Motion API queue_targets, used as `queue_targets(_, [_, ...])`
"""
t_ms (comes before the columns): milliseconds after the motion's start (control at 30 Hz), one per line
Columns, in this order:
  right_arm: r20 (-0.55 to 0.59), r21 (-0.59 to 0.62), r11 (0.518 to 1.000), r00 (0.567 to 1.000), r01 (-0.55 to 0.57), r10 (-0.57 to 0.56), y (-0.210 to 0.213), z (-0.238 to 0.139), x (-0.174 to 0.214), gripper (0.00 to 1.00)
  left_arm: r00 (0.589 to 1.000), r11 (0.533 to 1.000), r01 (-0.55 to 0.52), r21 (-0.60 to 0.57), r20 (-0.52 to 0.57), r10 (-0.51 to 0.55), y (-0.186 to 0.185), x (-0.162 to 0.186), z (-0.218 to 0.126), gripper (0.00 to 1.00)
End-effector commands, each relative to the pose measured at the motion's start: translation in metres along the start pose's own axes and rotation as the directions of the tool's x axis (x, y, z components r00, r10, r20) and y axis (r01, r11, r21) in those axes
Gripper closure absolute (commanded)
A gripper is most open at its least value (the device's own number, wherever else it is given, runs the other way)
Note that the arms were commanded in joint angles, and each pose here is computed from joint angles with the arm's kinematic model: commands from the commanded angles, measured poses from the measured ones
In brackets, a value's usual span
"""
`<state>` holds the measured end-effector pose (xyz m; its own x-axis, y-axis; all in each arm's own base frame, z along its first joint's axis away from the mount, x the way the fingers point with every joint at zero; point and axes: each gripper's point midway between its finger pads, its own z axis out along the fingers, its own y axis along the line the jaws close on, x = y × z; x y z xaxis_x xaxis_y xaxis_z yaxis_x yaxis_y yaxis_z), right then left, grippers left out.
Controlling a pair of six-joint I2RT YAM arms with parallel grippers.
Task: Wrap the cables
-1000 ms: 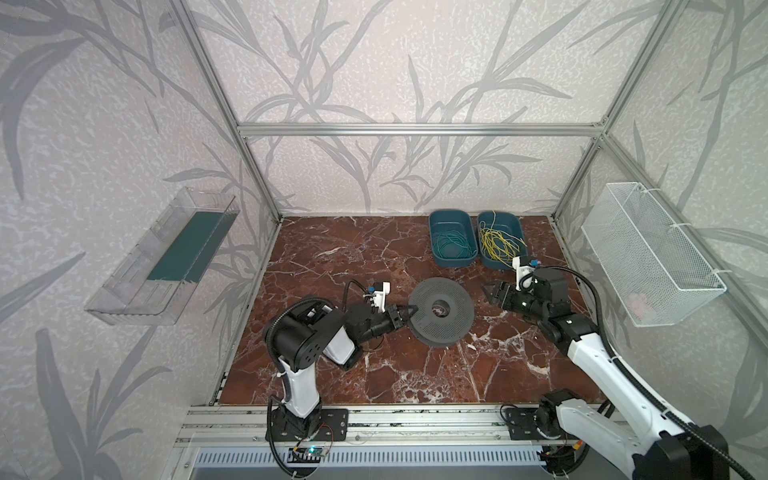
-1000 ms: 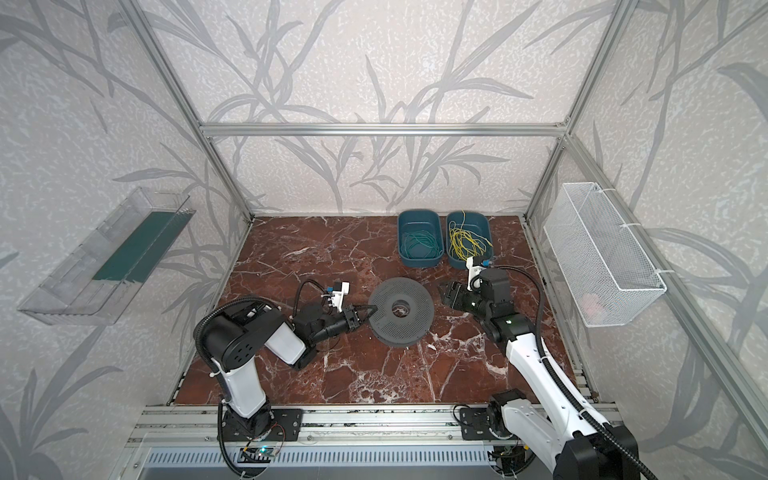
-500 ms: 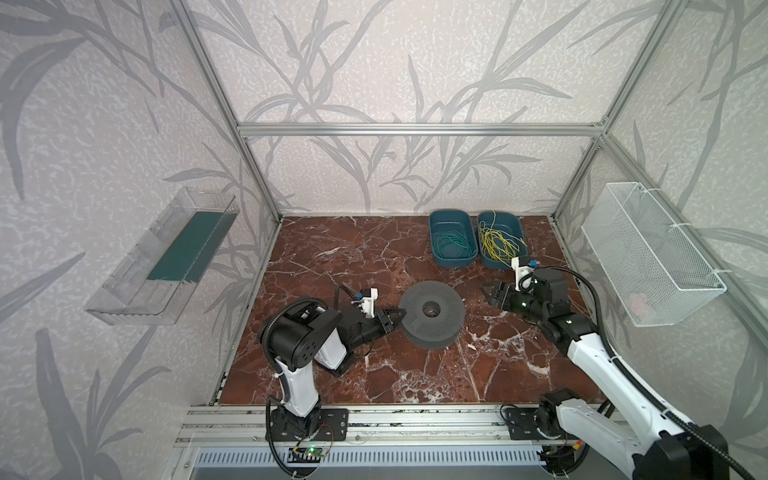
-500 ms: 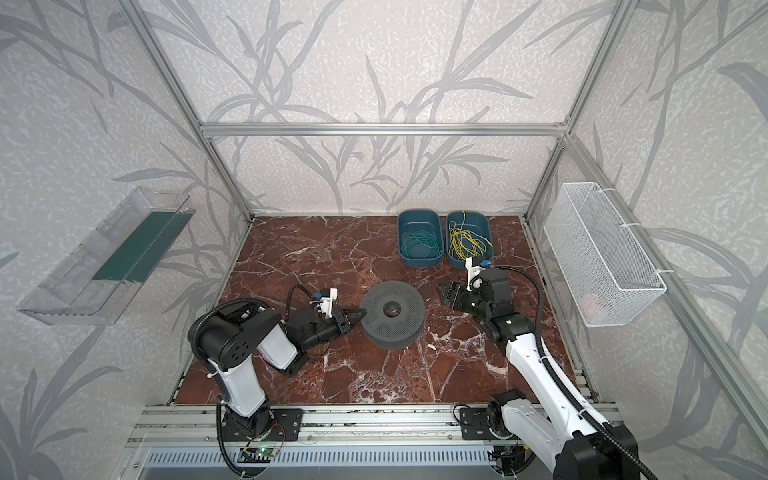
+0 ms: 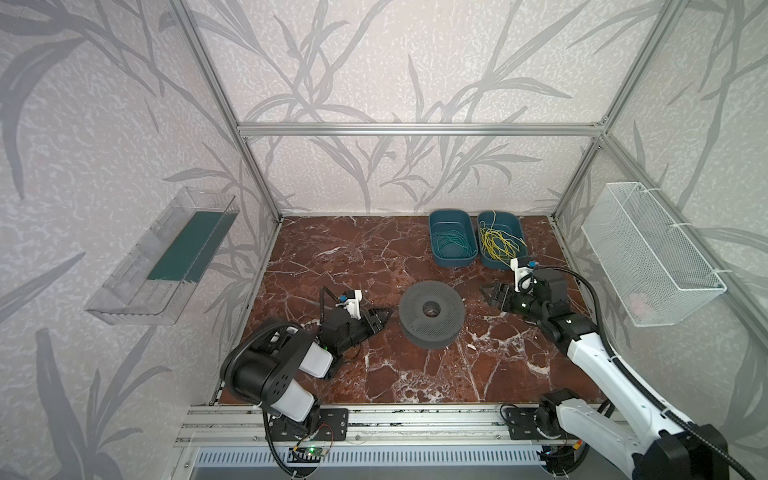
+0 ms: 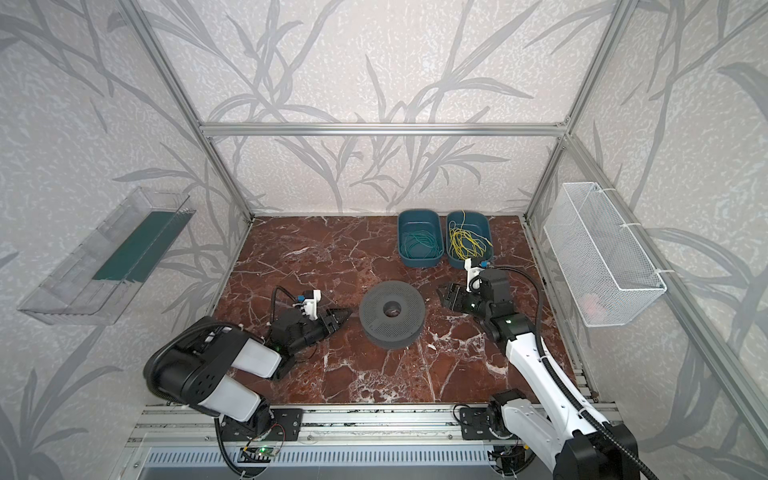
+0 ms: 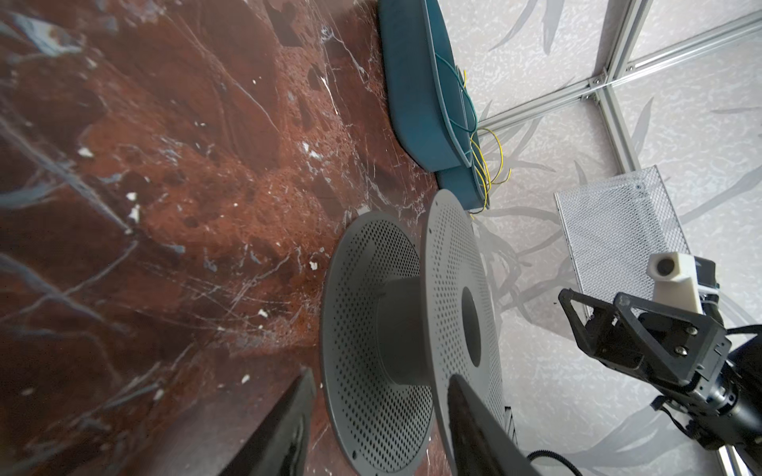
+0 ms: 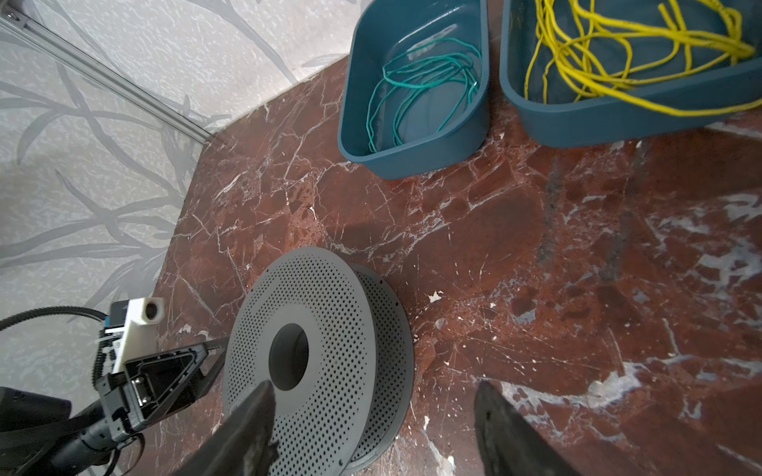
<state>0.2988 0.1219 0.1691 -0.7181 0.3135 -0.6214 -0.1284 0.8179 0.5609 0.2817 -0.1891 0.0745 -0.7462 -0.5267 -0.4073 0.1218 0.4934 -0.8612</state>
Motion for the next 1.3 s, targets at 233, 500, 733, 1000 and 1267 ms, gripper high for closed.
queue_targets(233, [-0.155,-0.052,0.999,0.988,-0.014,0.006,0.012,0.042,0.044,0.33,0.965,0.914,-0.026,-0.405,0.228,0.128,0.012,-0.053,-0.072,0.01])
queue_targets(500, [-0.155,0.004,1.000,0.988,0.020,-0.019,-0.001,0.059,0.055,0.41,0.878,0.940,0.000,-0.342,0.449,0.164,0.000,-0.073,-0.116,0.01])
queue_targets(733, [-0.314,0.011,1.000,0.949,0.019,-0.014,-0.003,0.083,0.084,0.45,0.882,0.942,-0.041,-0.333,0.431,0.191,-0.005,-0.066,-0.126,0.01])
queue_targets(1000, [-0.350,0.006,0.999,0.936,0.042,-0.037,0.008,0.095,0.107,0.46,0.918,0.938,-0.084,-0.338,0.340,0.204,-0.009,-0.063,-0.104,0.03])
queue_targets(1267, [-0.363,-0.009,0.999,0.930,0.054,-0.053,0.017,0.098,0.106,0.48,0.937,0.944,-0.085,-0.319,0.298,0.185,-0.012,-0.062,-0.087,0.04])
